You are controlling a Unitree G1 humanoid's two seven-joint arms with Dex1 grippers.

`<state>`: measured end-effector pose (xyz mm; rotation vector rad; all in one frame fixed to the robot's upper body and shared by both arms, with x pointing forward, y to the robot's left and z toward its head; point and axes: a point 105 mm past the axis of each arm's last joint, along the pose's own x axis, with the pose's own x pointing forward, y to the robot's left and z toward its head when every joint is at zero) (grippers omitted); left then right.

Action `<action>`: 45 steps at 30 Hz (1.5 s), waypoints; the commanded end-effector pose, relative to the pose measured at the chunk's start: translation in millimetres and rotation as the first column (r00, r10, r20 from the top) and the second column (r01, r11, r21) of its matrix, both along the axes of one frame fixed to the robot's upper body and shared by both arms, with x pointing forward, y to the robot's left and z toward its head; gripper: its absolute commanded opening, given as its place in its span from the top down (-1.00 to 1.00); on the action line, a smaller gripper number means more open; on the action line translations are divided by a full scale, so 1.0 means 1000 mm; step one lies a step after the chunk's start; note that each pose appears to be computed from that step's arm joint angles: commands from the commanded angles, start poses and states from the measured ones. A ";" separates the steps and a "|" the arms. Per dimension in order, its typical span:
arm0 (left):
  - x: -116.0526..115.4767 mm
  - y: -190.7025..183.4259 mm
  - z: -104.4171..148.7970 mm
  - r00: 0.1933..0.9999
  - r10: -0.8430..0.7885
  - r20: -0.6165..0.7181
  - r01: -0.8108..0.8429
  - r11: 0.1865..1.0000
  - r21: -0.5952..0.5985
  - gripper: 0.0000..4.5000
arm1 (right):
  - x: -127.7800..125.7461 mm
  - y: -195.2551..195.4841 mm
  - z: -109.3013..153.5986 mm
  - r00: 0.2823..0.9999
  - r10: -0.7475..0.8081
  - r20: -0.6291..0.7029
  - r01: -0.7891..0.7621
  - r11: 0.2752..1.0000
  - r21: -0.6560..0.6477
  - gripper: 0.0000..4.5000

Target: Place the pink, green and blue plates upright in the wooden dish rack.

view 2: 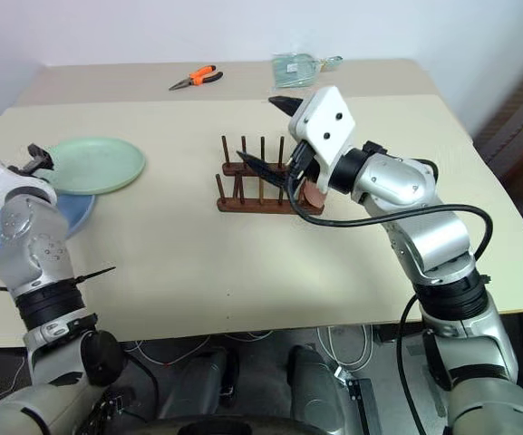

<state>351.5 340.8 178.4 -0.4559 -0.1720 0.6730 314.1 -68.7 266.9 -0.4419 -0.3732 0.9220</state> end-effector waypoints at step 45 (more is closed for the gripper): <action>-0.004 -0.189 0.125 0.396 -0.824 0.407 0.814 0.519 0.259 0.77 | 0.013 0.048 -0.018 0.868 0.085 0.489 0.149 0.895 -0.421 0.05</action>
